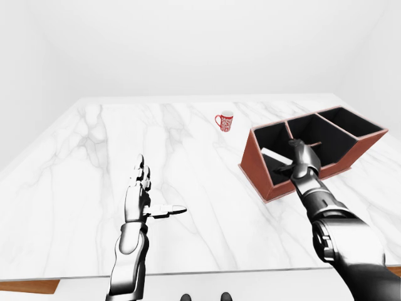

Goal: Pick up the book and place it in the left compartment of the caddy.

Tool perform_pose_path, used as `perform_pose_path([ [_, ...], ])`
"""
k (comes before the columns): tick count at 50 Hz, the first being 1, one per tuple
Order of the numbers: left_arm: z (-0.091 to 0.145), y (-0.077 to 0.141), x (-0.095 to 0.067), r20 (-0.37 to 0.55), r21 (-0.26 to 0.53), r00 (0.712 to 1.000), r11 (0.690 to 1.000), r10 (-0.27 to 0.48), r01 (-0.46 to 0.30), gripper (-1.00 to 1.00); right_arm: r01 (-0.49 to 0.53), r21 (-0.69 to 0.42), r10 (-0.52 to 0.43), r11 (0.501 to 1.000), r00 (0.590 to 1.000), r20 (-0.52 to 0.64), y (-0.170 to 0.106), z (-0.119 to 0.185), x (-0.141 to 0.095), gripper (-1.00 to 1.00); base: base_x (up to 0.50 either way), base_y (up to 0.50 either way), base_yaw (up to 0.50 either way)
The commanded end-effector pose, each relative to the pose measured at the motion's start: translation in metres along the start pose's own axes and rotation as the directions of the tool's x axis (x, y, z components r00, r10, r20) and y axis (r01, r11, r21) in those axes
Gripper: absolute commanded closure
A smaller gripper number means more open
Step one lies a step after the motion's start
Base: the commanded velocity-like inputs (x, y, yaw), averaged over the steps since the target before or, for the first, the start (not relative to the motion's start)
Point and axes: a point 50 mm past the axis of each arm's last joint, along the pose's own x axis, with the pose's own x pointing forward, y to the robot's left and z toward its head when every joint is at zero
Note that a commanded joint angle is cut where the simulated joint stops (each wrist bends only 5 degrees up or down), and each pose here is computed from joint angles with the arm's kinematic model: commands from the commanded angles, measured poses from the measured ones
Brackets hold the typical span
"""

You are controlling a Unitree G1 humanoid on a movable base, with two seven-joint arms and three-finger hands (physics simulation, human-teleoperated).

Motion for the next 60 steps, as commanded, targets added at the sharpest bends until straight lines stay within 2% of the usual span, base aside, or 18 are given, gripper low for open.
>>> perform_pose_path([
  [1,0.000,0.000,0.000,0.000,-0.001,1.000,1.000,0.001,-0.001,-1.00,0.004,0.006,-0.004,1.000,1.000,0.018,-0.003,0.004,0.001,-0.97,0.00,0.00,0.00],
  [12,0.000,0.000,0.000,-0.001,-0.003,1.000,1.000,0.000,0.000,-1.00,-0.009,0.009,0.008,1.000,0.998,0.055,-0.005,0.012,0.002,-1.00,0.00,0.00,0.00],
  [17,0.000,0.000,0.000,-0.002,-0.003,1.000,1.000,0.000,0.000,-1.00,-0.005,0.023,0.002,1.000,0.990,0.144,-0.014,0.025,0.000,-1.00,0.00,0.00,0.00],
  [18,-0.001,0.000,0.000,-0.003,-0.002,1.000,1.000,0.000,0.000,-1.00,-0.014,0.031,0.008,0.999,0.977,0.213,-0.019,0.035,-0.003,-1.00,0.00,0.00,0.00],
  [19,-0.001,0.000,0.000,-0.003,-0.002,1.000,1.000,0.000,0.000,-1.00,-0.018,0.024,0.012,1.000,0.973,0.231,-0.020,0.037,-0.004,-1.00,0.00,0.00,0.00],
  [22,-0.002,-0.001,0.001,-0.008,0.004,1.000,1.000,0.000,0.000,-1.00,-0.017,0.031,0.003,0.999,0.919,0.395,-0.035,0.058,-0.022,-1.00,0.00,0.00,0.00],
  [25,-0.002,0.000,0.002,-0.012,0.004,1.000,1.000,0.001,-0.001,-1.00,-0.007,0.032,-0.010,0.999,0.871,0.491,-0.044,0.069,-0.040,-1.00,0.00,0.00,0.00],
  [29,-0.003,0.000,0.004,-0.017,0.011,1.000,1.000,0.011,-0.011,-1.00,-0.021,0.021,0.005,1.000,0.820,0.572,-0.052,0.077,-0.061,-1.00,0.00,0.00,0.00],
  [32,-0.002,0.001,0.006,-0.027,0.011,1.000,1.000,0.015,-0.014,-1.00,-0.009,0.092,-0.051,0.996,0.777,0.627,-0.064,0.079,-0.083,-1.00,0.00,0.00,0.00],
  [36,0.001,0.003,0.006,-0.023,0.022,0.999,1.000,0.021,-0.021,-1.00,-0.017,0.184,-0.110,0.983,0.744,0.659,-0.072,0.075,-0.104,-1.00,0.00,0.00,0.00],
  [38,0.007,0.005,0.006,-0.017,0.033,1.000,0.999,0.025,-0.024,-1.00,-0.028,0.248,-0.151,0.968,0.724,0.673,-0.076,0.068,-0.122,-1.00,0.00,0.00,0.00],
  [40,0.012,0.007,0.005,-0.011,0.041,1.000,0.999,0.024,-0.023,-1.00,-0.029,0.290,-0.181,0.957,0.722,0.668,-0.078,0.063,-0.130,-1.00,0.00,0.00,0.00],
  [44,0.036,0.014,0.002,0.076,0.037,0.997,0.999,0.030,-0.033,-1.00,-0.044,0.362,-0.230,0.931,0.699,0.677,-0.086,0.054,-0.152,-1.00,0.00,0.00,0.00],
  [46,0.024,0.017,-0.001,0.027,0.036,0.999,0.999,0.030,-0.031,-1.00,-0.056,0.386,-0.242,0.921,0.696,0.676,-0.088,0.050,-0.160,-1.00,0.00,0.00,0.00],
  [51,0.049,0.020,-0.012,0.126,0.053,0.992,0.998,0.015,-0.022,-1.00,-0.090,0.418,-0.244,0.904,0.694,0.678,-0.090,0.040,-0.179,-1.00,0.00,0.00,0.00],
  [53,0.066,0.022,-0.023,0.197,0.056,0.980,0.998,0.012,-0.024,-1.00,-0.117,0.451,-0.249,0.885,0.699,0.671,-0.092,0.032,-0.191,-1.00,0.00,0.00,0.00],
  [57,0.099,0.027,-0.039,0.332,0.069,0.943,0.997,0.004,-0.029,-1.00,-0.141,0.506,-0.279,0.851,0.695,0.662,-0.103,0.021,-0.210,-1.00,0.00,0.00,0.00],
  [60,0.118,0.029,-0.051,0.409,0.088,0.913,0.996,-0.003,-0.036,-1.00,-0.160,0.517,-0.289,0.841,0.674,0.680,-0.108,0.021,-0.221,-1.00,0.00,0.00,0.00],
])
